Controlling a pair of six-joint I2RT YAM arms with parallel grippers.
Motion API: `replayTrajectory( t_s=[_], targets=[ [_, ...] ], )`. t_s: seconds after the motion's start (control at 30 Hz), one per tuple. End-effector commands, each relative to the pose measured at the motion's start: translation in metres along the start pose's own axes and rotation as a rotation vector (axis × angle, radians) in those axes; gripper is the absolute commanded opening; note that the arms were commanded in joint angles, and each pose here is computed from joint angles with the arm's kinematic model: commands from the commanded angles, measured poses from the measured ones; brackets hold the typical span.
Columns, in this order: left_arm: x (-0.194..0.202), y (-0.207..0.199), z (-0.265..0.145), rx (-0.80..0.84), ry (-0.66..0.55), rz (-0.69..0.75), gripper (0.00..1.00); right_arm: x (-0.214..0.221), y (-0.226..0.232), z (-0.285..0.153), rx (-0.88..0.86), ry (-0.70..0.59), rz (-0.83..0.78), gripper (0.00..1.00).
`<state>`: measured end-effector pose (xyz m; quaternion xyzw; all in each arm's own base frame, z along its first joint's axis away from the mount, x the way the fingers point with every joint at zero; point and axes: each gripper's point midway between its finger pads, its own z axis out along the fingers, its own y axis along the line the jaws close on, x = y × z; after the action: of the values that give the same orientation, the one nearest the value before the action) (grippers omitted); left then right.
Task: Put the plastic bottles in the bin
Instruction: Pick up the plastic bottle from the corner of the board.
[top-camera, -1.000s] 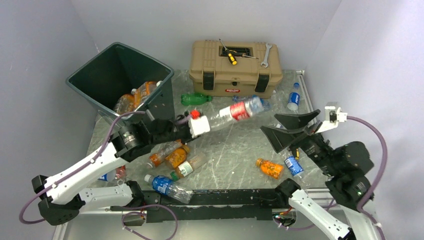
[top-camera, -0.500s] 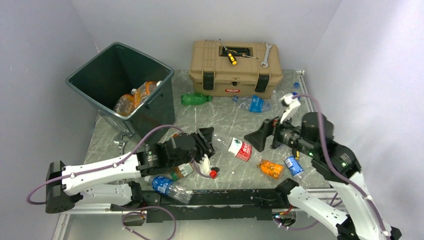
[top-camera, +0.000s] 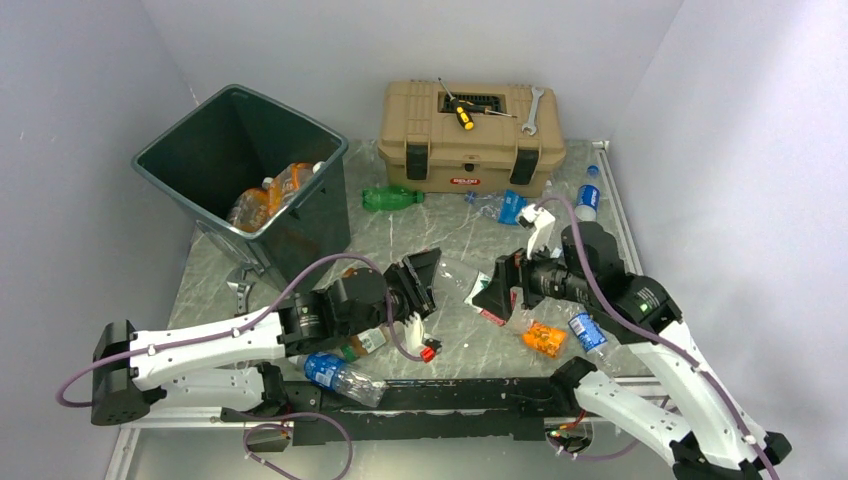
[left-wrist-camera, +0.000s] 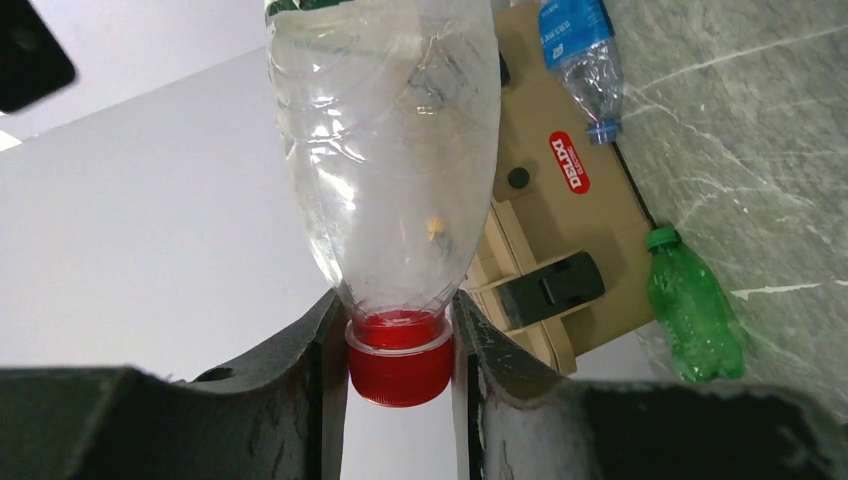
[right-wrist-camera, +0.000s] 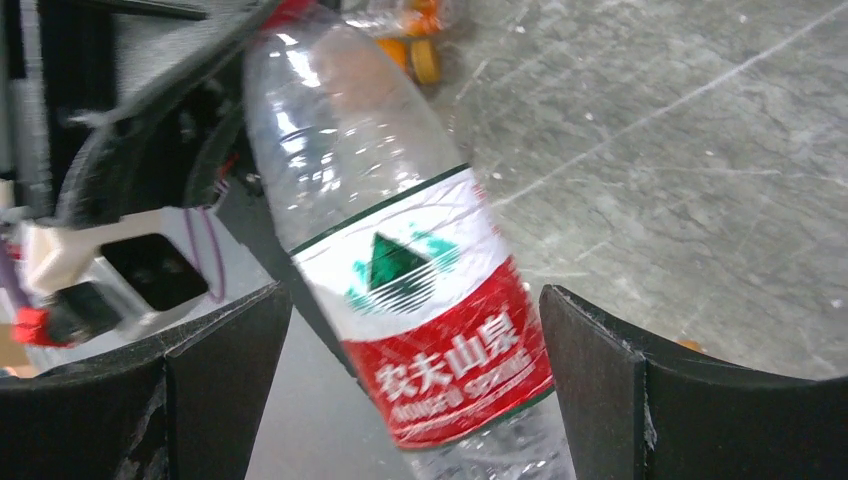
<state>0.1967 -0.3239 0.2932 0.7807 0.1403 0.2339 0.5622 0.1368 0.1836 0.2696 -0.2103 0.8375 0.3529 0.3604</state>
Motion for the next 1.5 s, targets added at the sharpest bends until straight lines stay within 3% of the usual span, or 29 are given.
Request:
replayTrajectory(
  t_s=[0.0, 0.17, 0.53, 0.87, 1.03, 1.2, 1.43, 1.47],
  targets=[
    [-0.012, 0.022, -0.005, -0.093, -0.074, -0.041, 0.00, -0.007, -0.015, -0.003, 0.084, 0.012, -0.097, 1.00],
    [-0.037, 0.005, -0.018, -0.010, -0.231, -0.139, 0.00, -0.007, -0.014, -0.002, 0.121, 0.035, -0.188, 0.98],
    [-0.053, 0.021, -0.035, 0.021, -0.352, -0.282, 0.00, 0.033, 0.016, 0.033, -0.031, 0.185, -0.301, 0.96],
    [-0.059, 0.039, -0.050, 0.008, -0.420, -0.388, 0.00, 0.037, 0.029, 0.034, -0.097, 0.187, -0.315, 0.98],
    [-0.054, 0.032, -0.051, 0.026, -0.393, -0.370, 0.00, 0.036, 0.033, 0.026, -0.116, 0.170, -0.309, 0.91],
    [-0.052, 0.030, -0.048, 0.023, -0.373, -0.362, 0.00, 0.040, 0.036, 0.024, -0.138, 0.192, -0.298, 0.72],
    [-0.054, 0.034, -0.044, 0.028, -0.382, -0.331, 0.00, 0.040, 0.038, 0.024, -0.141, 0.201, -0.297, 0.57],
    [-0.053, 0.037, -0.044, 0.015, -0.381, -0.334, 0.06, 0.039, 0.039, 0.024, -0.145, 0.195, -0.296, 0.55]
  ],
)
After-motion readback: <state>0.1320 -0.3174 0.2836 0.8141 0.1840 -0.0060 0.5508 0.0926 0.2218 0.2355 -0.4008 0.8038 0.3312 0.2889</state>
